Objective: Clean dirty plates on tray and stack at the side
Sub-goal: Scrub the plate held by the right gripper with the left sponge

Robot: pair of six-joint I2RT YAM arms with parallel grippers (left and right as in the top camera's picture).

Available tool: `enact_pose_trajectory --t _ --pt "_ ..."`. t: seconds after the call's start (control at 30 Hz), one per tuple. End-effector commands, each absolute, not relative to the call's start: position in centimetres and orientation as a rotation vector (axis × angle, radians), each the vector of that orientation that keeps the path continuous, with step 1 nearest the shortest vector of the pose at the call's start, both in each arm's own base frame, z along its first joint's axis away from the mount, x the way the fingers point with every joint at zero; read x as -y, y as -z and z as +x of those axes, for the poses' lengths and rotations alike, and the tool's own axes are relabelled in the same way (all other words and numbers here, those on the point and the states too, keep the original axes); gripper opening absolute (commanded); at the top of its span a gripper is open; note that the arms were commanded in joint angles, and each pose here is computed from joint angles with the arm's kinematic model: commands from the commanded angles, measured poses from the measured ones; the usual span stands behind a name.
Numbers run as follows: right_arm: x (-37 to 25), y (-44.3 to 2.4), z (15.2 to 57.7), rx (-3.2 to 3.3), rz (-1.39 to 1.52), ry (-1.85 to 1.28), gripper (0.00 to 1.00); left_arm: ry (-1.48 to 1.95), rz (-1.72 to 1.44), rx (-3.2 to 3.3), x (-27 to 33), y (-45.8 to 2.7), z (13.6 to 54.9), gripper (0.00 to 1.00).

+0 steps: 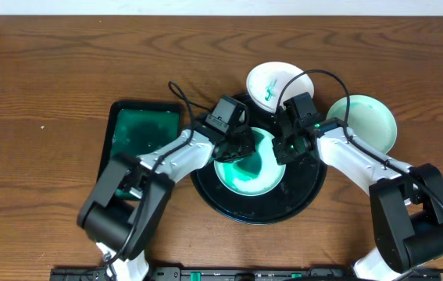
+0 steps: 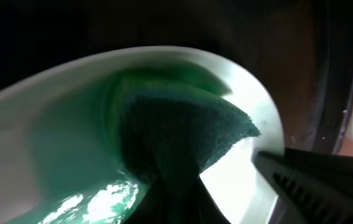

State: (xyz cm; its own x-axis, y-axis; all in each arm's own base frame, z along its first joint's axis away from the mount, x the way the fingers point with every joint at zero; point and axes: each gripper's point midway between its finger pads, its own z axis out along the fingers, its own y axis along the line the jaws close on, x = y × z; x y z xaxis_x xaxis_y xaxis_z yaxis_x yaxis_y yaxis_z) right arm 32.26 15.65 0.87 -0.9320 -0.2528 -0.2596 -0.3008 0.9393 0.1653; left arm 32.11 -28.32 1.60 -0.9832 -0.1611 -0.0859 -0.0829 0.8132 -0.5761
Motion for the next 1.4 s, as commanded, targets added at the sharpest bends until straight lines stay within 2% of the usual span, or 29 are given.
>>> enact_pose_trajectory --t 0.0,0.23,0.47,0.67,0.83,1.0,1.1,1.37 --pt "-16.0 -1.0 32.2 -2.849 -0.458 -0.301 0.01 1.025 -0.198 -2.981 30.6 1.1 29.6 0.07" --pt "-16.0 -1.0 32.0 -2.856 -0.458 -0.298 0.01 1.022 -0.263 -3.025 29.5 1.8 29.9 0.07" --pt "-15.9 -0.9 31.8 -2.866 -0.459 -0.296 0.01 0.240 -0.572 -3.134 19.0 2.7 30.9 0.07" --pt "-15.9 -0.9 31.8 -2.868 -0.460 -0.296 0.01 -0.166 -0.527 -3.102 13.7 1.1 31.3 0.07" --pt "-15.8 -0.9 31.7 -2.872 -0.461 -0.294 0.01 -0.084 -0.463 -3.115 15.1 1.2 31.5 0.07" --pt "-15.8 -0.9 31.6 -2.874 -0.461 -0.294 0.01 0.466 -0.243 -3.135 23.1 1.0 31.6 0.07" --pt "-15.8 -0.8 31.5 -2.879 -0.462 -0.293 0.01 0.657 -0.139 -3.116 26.7 0.3 31.0 0.07" --pt "-16.4 -0.8 31.1 -2.876 -0.504 -0.288 0.01 0.836 0.034 -3.156 31.0 -0.5 27.4 0.07"
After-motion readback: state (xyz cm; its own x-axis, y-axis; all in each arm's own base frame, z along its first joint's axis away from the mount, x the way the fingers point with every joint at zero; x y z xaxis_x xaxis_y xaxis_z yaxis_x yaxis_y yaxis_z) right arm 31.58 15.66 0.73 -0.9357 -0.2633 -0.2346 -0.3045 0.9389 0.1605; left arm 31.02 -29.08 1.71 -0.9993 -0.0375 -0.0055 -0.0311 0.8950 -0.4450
